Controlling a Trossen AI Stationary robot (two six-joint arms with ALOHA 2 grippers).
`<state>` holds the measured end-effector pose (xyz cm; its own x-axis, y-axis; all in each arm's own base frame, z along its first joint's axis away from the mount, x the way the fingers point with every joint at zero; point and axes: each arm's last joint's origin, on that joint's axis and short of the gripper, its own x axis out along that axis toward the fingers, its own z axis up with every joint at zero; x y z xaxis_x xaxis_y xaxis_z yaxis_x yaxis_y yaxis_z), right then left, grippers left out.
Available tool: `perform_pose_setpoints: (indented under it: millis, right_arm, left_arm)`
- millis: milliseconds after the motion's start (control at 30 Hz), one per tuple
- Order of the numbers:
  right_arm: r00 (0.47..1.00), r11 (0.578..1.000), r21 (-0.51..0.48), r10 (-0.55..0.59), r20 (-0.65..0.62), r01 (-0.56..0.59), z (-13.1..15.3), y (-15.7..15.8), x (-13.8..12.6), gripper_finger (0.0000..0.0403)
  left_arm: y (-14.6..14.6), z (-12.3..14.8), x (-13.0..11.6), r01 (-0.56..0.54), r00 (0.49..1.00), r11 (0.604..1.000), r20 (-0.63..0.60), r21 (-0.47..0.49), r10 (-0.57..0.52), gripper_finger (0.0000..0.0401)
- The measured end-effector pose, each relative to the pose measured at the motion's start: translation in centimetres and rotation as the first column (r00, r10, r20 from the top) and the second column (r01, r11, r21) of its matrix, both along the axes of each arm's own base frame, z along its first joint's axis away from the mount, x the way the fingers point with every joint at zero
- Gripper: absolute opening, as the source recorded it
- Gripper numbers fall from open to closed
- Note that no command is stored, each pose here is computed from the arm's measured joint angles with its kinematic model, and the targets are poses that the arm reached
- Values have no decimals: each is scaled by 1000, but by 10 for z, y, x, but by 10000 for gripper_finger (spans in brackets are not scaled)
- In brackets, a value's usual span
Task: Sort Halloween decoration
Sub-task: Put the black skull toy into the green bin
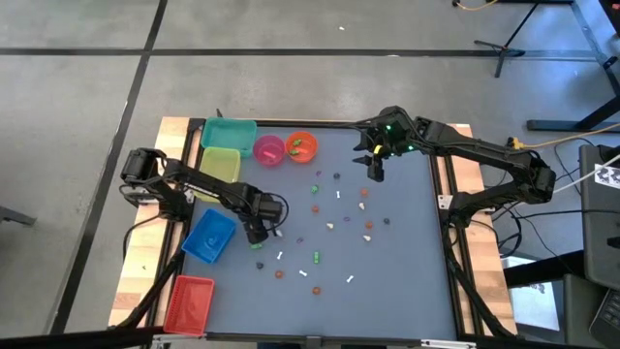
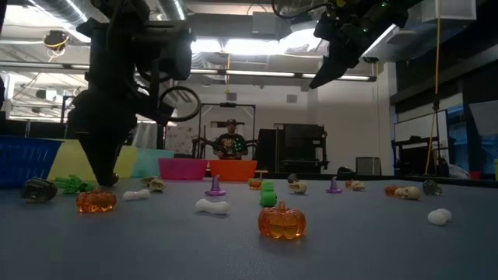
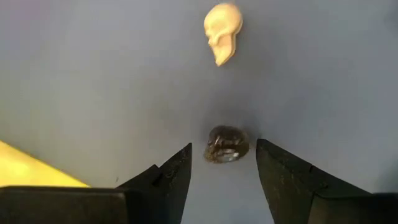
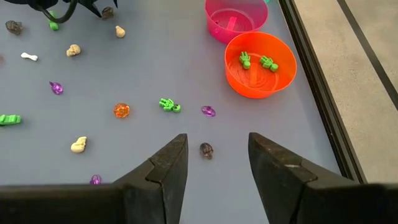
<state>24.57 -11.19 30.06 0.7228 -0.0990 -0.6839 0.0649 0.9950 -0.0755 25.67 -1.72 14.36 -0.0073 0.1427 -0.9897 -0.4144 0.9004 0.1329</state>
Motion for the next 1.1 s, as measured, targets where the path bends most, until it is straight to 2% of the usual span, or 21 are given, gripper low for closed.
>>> perform_pose_setpoints:
  millis: [567,900,1100]
  right_arm:
    - [1000,1000,0,0,0,0,0,0,0,168]
    - [1000,1000,0,0,0,0,0,0,0,168]
    - [1000,1000,0,0,0,0,0,0,0,168]
  left_arm:
    - [0,-7,-5,-6,1000,1000,15,-1,6,160]
    - [0,-8,-5,-8,1000,1000,13,-15,8,100]
    - [0,-9,-5,-8,1000,1000,11,-13,8,92]
